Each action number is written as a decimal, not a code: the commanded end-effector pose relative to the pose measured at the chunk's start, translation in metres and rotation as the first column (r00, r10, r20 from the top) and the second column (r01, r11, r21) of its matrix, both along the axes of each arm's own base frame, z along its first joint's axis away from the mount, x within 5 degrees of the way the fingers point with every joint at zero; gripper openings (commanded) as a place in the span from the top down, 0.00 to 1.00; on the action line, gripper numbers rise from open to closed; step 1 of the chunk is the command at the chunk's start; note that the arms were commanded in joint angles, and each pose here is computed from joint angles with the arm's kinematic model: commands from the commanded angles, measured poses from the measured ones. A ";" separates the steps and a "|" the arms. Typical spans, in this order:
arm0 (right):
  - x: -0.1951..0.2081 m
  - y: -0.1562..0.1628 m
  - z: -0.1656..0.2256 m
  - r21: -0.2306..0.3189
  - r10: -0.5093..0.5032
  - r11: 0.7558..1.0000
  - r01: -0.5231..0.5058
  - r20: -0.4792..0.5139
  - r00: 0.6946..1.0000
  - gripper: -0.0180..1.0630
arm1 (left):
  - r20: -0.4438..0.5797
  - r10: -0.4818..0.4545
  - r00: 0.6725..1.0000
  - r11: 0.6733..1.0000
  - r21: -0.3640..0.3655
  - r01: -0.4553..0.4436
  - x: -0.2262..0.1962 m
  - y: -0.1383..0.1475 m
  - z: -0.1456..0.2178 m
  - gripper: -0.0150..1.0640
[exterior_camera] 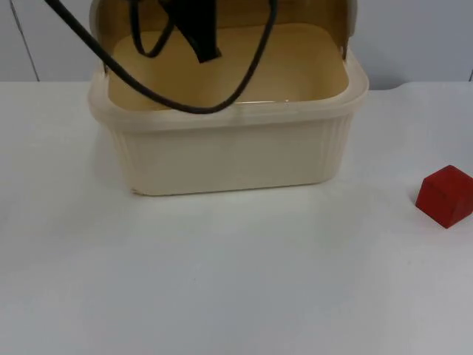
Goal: Open the box lid with the left hand, place the block into the box with the right hand, then close the box lid with the left hand.
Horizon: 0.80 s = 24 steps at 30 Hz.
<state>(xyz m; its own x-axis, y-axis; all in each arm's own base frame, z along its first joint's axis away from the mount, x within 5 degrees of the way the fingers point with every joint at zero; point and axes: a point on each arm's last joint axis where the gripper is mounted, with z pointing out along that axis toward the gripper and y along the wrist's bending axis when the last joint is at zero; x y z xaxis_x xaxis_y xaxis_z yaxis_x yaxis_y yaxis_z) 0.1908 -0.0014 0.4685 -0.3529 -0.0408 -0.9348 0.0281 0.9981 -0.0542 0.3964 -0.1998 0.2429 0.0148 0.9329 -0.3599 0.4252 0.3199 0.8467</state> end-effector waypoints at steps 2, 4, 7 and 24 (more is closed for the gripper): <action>-0.002 0.000 0.004 -0.005 0.000 1.000 0.000 0.022 1.000 0.01 | -0.015 0.029 0.999 0.998 -0.058 -0.030 0.001 0.002 0.003 0.99; -0.002 0.000 0.004 -0.005 0.000 1.000 0.000 0.022 1.000 0.01 | -0.042 0.064 0.997 0.990 -0.125 -0.069 -0.004 0.000 0.007 0.99; -0.002 0.000 0.004 -0.003 0.000 1.000 0.000 0.022 1.000 0.01 | -0.120 0.047 0.992 0.955 -0.287 -0.080 -0.024 -0.010 0.022 0.99; -0.003 0.005 0.003 0.074 0.032 0.997 -0.033 0.013 0.999 0.01 | -0.381 0.176 0.907 0.193 -0.891 -0.412 -0.124 0.104 0.154 0.99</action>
<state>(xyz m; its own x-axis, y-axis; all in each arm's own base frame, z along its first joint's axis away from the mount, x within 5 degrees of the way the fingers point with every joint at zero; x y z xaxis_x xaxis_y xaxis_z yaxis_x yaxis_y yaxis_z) 0.1908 0.0027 0.4682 -0.3539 0.0071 -0.9352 0.0024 1.0000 0.0067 0.2809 -0.1271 0.3862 -0.2791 0.0285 -0.9599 0.2995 0.9523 -0.0587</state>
